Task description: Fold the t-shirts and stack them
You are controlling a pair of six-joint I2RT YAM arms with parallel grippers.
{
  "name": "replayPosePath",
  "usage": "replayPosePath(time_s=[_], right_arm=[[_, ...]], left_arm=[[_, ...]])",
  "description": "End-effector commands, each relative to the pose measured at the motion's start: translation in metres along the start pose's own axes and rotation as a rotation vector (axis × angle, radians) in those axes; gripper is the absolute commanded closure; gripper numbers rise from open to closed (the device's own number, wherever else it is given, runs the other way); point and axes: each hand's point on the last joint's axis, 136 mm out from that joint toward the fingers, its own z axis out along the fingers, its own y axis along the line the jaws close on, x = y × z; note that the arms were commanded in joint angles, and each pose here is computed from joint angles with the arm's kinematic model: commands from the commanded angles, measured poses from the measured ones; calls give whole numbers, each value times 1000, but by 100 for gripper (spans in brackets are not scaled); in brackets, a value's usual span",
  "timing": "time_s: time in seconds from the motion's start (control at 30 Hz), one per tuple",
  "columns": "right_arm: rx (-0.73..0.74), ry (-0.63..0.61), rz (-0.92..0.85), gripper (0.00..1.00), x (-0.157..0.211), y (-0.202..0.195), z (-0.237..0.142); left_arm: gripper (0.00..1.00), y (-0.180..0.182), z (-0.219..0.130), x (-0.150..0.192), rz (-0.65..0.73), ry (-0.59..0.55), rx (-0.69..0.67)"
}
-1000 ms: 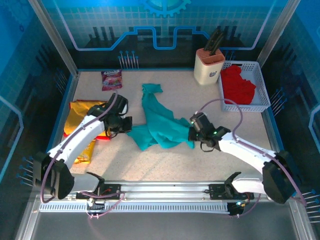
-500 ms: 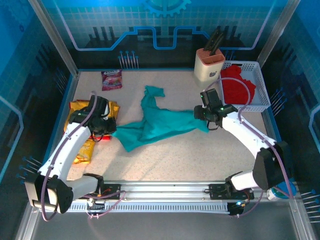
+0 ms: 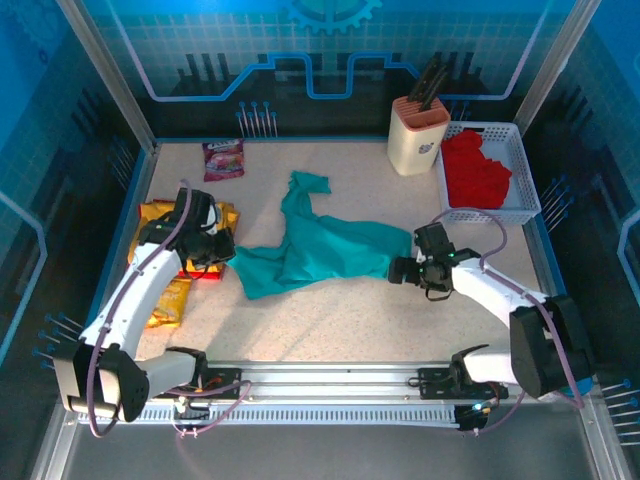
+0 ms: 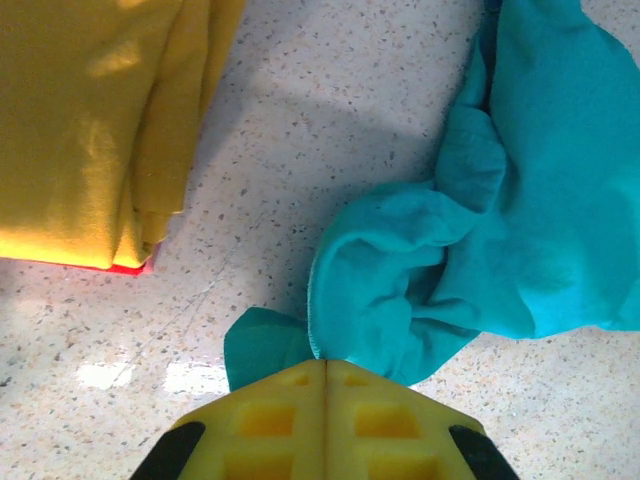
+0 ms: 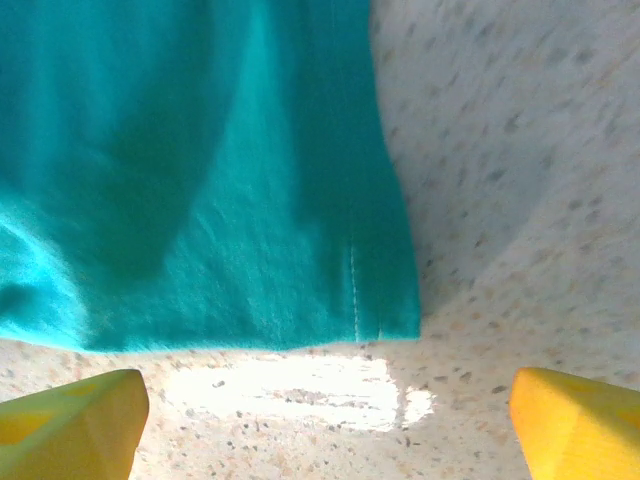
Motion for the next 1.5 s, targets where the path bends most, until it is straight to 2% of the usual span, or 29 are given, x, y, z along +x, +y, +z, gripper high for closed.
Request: replayPosePath(time_s=[0.0, 0.07, 0.1, 0.17, 0.27, 0.3, 0.37, 0.47, 0.6, 0.7, 0.8, 0.83, 0.87, 0.93, 1.0, 1.07, 1.13, 1.23, 1.47], right_arm=[[-34, -27, -6, 8, -8, 13, 12], [-22, -21, 3, 14, -12, 13, 20], [-22, -12, 8, 20, -13, 14, 24], [-41, -4, 18, 40, -16, 20, 28], [-62, 3, 22, 85, -21, 29, 20], [-67, 1, 27, 94, -23, 32, 13], [-89, -9, 38, 100, -29, 38, -4], [-113, -47, 50, 100, -49, 47, -38], [-175, -131, 71, 100, -105, 68, -82], [-208, -128, 46, 100, -144, 86, -87], [-228, -130, 50, 100, -166, 93, -77], [-278, -152, 61, 88, -174, 98, -73], [-322, -152, 79, 64, -182, 101, -65], [-347, -88, 93, 56, -189, 103, -46], [-341, -32, 85, 39, -185, 103, -29], [-316, -46, 93, 19, -181, 95, -20], [-265, -77, 101, 8, -175, 80, -17], [-196, -94, 133, 10, -163, 49, -15], [-86, -104, 218, 37, -134, -5, 3]], left_arm=[[100, -2, 4, 1, -31, 14, 30], [100, -3, 4, 2, -31, 14, 33], [100, -4, 3, 1, -31, 11, 37], [100, -4, 3, 2, -31, 10, 41], [100, -2, 6, 4, -30, 8, 39], [100, -2, 7, 4, -32, 8, 41], [100, -1, 12, 6, -37, 12, 44], [100, 1, 19, 9, -45, 26, 45], [100, 2, 26, 13, -50, 41, 47], [100, 3, 29, 15, -53, 42, 46], [100, 5, 28, 16, -57, 35, 43], [100, 5, 29, 17, -59, 33, 43], [100, 5, 30, 16, -60, 28, 45], [100, 4, 34, 17, -61, 40, 50], [100, 3, 36, 18, -62, 58, 55], [100, 3, 36, 19, -62, 57, 58], [100, 4, 35, 18, -60, 47, 55], [100, 3, 33, 17, -58, 41, 58], [100, 0, 35, 17, -60, 47, 72]])
